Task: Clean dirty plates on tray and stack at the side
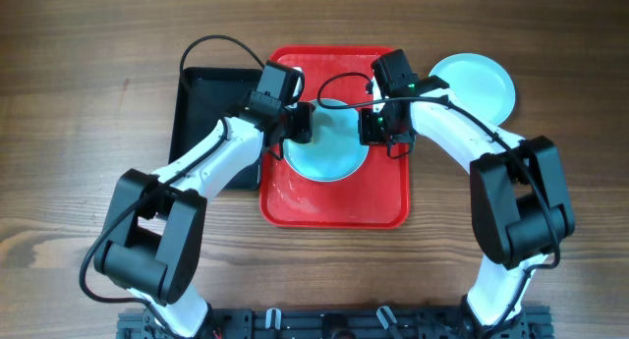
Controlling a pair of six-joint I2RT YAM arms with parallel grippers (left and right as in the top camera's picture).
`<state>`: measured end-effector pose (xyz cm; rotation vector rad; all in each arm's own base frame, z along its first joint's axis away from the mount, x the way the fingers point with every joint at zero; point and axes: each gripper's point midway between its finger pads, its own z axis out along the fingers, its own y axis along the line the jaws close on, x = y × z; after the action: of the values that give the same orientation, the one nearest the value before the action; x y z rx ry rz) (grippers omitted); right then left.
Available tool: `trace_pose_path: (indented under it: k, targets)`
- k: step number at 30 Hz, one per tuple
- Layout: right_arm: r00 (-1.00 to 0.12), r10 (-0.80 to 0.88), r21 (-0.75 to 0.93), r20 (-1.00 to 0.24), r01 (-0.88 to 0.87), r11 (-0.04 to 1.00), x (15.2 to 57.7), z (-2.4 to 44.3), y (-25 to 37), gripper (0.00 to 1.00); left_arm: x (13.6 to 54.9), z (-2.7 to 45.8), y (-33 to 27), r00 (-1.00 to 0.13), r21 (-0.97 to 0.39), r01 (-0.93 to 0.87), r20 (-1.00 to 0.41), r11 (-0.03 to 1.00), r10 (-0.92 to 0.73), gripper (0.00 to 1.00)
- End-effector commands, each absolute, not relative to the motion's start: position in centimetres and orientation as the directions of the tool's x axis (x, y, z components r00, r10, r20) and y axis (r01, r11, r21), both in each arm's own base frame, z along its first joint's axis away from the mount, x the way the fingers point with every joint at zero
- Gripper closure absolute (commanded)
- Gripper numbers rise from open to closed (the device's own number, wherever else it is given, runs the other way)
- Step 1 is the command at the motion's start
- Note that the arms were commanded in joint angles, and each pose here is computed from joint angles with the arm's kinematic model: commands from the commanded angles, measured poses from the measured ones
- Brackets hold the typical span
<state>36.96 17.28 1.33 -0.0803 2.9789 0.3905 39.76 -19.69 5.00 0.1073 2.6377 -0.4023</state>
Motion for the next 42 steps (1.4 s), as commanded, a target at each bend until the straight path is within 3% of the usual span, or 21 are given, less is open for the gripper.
trace_pose_path:
  k: [1, 3, 5, 8, 14, 18, 23, 37, 42]
  targets:
    - [-0.988, -0.027, 0.268, -0.154, -0.068, 0.961, 36.9, 2.0, 17.6, 0.96, 39.8, 4.9, -19.6, -0.882, -0.246, 0.149, -0.471, 0.958, 0.017, 0.67]
    - [-0.988, -0.027, 0.268, -0.154, -0.068, 0.961, 36.9, 2.0, 17.6, 0.96, 39.7, 4.7, -19.6, -0.884, -0.245, 0.150, -0.466, 0.958, 0.020, 0.62]
    - [-0.988, -0.027, 0.268, -0.155, -0.068, 0.961, 36.9, 2.0, 17.6, 0.96, 39.6, 4.1, -19.6, -0.890, -0.242, 0.148, -0.456, 0.959, 0.022, 0.47]
    - [-0.988, -0.027, 0.268, -0.155, -0.068, 0.961, 36.9, 2.0, 17.6, 0.96, 39.5, 3.3, -19.6, -0.897, -0.236, 0.144, -0.441, 0.961, 0.026, 0.44]
    - [-0.987, -0.026, 0.270, -0.161, -0.070, 0.960, 37.0, 2.1, 17.6, 0.96, 39.5, 1.6, -19.6, -0.908, -0.230, 0.139, -0.419, 0.963, 0.031, 0.51]
    - [-0.986, -0.026, 0.270, -0.162, -0.070, 0.960, 37.0, 2.1, 17.6, 0.96, 39.8, 1.7, -19.7, -0.901, -0.226, 0.153, -0.431, 0.962, 0.042, 0.84]
    - [-0.986, -0.027, 0.270, -0.162, -0.070, 0.960, 37.0, 2.1, 17.6, 0.96, 40.1, 1.4, -18.1, -0.890, -0.126, 0.148, -0.450, 0.981, 0.076, 0.96]
    - [-0.986, -0.026, 0.271, -0.164, -0.071, 0.960, 37.1, 2.1, 17.7, 0.96, 37.8, -1.2, -17.9, -0.929, -0.099, 0.181, -0.344, 0.978, 0.137, 0.95]
    - [-0.986, -0.027, 0.271, -0.164, -0.071, 0.960, 37.1, 2.1, 17.7, 0.96, 35.7, -3.2, -20.5, -0.954, -0.236, 0.223, -0.251, 0.946, 0.162, 0.92]
